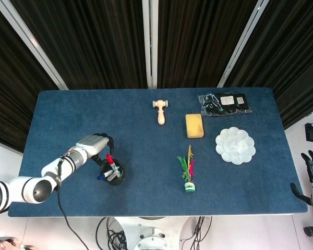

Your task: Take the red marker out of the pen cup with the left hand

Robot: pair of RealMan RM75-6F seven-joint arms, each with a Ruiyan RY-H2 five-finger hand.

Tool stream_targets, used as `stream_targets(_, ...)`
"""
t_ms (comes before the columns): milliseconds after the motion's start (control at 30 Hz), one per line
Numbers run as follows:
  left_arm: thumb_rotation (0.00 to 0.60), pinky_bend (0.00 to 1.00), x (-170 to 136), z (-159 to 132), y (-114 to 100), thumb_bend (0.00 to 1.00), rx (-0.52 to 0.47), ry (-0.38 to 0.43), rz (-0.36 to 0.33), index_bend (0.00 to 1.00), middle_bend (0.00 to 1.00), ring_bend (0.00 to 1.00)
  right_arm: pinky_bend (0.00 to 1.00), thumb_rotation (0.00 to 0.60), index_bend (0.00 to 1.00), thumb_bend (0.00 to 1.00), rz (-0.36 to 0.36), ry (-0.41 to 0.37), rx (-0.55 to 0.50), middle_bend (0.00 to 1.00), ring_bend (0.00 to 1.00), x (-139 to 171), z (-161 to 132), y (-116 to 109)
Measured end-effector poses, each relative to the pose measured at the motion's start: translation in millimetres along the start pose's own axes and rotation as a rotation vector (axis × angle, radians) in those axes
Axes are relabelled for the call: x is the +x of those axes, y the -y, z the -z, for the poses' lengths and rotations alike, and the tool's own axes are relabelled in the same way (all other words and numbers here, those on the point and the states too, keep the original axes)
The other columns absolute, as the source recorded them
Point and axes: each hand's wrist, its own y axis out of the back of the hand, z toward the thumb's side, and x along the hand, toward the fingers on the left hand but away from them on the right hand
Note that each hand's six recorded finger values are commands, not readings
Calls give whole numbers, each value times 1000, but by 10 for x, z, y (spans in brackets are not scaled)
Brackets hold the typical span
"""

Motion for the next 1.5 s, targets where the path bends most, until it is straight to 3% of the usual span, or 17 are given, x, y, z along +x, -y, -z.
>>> stream_targets(633,600,83,28,1,14,407,-8,0,21,483,144,0,0,600,0,236,-7,7,1,0,0,-10,16,8)
stream_targets(967,600,82,20,-10,15,416,-24,4,34,562,159,0,0,600,0,237,-12,10,1,0,0,-23,23,23)
stream_targets(1500,600,82,-231,-124,-90,416,-83,52,49,630,183,0,0,600,0,237,-1,4,-3,0,0,-5,13,-1)
